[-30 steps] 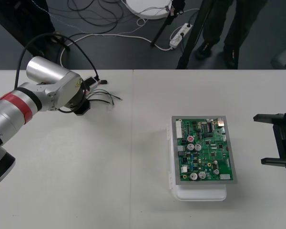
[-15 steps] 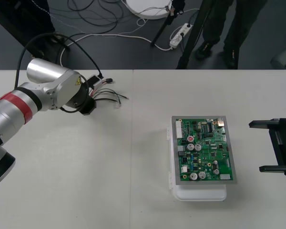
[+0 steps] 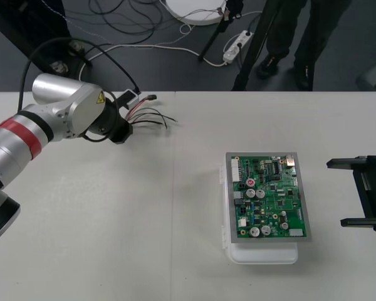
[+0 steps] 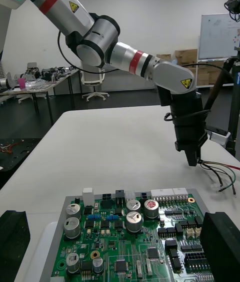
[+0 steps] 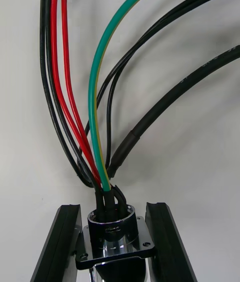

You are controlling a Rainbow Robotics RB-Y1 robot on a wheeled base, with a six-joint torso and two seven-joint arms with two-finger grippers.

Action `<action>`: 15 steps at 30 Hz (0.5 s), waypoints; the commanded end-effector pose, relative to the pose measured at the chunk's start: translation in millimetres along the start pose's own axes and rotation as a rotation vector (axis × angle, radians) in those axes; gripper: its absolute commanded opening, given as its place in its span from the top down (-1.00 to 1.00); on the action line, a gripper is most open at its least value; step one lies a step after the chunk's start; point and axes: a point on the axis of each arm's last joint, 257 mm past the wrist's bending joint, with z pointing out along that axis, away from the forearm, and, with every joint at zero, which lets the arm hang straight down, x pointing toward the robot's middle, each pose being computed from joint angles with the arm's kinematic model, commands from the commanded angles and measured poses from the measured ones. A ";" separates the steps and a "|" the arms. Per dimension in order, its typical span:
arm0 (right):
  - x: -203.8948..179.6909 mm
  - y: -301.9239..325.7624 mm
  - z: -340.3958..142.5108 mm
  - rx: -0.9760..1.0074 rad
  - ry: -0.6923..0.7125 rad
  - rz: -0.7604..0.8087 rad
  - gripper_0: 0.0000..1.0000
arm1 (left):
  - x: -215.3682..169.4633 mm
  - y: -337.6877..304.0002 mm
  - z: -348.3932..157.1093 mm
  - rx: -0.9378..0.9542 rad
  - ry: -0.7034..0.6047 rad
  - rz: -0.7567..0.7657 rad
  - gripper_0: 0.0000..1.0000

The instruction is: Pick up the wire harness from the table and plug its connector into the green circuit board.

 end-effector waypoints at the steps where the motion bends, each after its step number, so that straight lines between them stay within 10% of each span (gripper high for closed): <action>1: -11.7 -5.7 -0.8 -0.019 -0.003 -0.027 -1.00 | -65.6 -11.8 -28.6 0.027 -0.180 0.039 1.00; 15: -12.3 -7.6 -1.0 -0.012 -0.006 -0.023 -1.00 | -65.5 -15.1 -51.7 0.039 -0.288 0.027 1.00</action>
